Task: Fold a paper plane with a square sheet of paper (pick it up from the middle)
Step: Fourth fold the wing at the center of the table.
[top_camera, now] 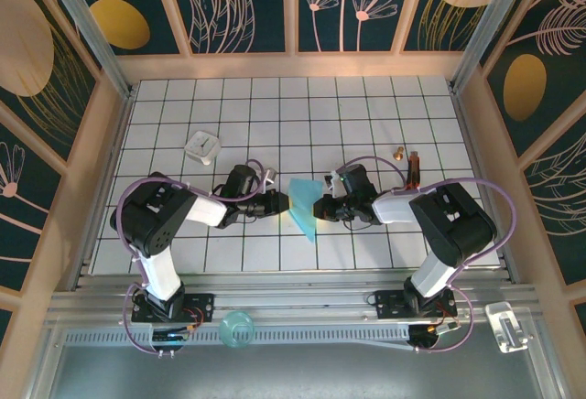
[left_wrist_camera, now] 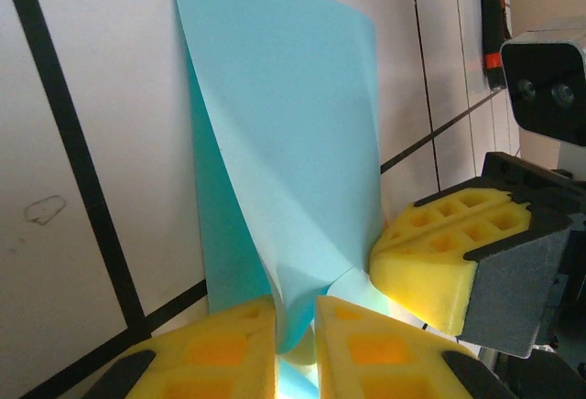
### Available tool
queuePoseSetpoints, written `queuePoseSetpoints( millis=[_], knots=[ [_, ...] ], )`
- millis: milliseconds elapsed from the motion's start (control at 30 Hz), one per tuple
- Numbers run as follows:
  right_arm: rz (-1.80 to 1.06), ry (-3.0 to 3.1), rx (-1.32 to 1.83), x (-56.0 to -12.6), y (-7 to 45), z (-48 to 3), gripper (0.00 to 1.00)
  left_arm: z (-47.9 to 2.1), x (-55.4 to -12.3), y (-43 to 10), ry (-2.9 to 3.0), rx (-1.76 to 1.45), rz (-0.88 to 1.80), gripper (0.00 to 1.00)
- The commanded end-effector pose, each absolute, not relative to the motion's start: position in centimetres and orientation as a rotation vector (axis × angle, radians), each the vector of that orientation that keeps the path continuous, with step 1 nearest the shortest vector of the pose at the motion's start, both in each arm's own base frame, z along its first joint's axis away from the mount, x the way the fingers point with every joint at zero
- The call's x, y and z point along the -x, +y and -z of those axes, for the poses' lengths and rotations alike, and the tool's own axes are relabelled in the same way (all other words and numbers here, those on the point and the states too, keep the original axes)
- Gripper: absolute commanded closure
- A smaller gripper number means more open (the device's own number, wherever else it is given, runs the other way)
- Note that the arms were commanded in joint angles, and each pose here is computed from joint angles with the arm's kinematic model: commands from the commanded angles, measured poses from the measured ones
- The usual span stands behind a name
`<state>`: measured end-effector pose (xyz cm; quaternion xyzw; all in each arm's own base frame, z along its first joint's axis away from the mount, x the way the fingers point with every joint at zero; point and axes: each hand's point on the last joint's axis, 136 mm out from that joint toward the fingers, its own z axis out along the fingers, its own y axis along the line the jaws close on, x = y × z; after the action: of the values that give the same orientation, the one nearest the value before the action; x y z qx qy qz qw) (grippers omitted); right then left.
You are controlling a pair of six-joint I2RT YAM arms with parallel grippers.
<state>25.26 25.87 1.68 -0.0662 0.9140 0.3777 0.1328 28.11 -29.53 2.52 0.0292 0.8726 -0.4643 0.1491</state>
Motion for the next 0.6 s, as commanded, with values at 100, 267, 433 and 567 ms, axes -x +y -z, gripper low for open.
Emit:
queuePoseSetpoints(
  millis=[100, 267, 433, 567],
  knots=[
    [-0.968, 2.753, 0.155, -24.3, 24.0, 0.6, 1.0, -2.0, -27.9, -29.6, 2.501, -0.075, 1.372, 0.85],
    [-1.011, 2.695, 0.176, -25.1, 24.8, -1.2, 0.94, -1.9, -27.9, -29.5, 2.499, -0.038, 1.384, 0.87],
    [-1.067, 2.626, 0.212, -25.6, 25.6, -3.5, 0.89, -2.3, -27.9, -29.5, 2.483, 0.009, 1.413, 0.88],
    [-1.065, 2.582, 0.231, -25.9, 25.5, -5.2, 0.86, -2.6, -28.1, -29.3, 2.477, 0.059, 1.409, 0.88]
  ],
)
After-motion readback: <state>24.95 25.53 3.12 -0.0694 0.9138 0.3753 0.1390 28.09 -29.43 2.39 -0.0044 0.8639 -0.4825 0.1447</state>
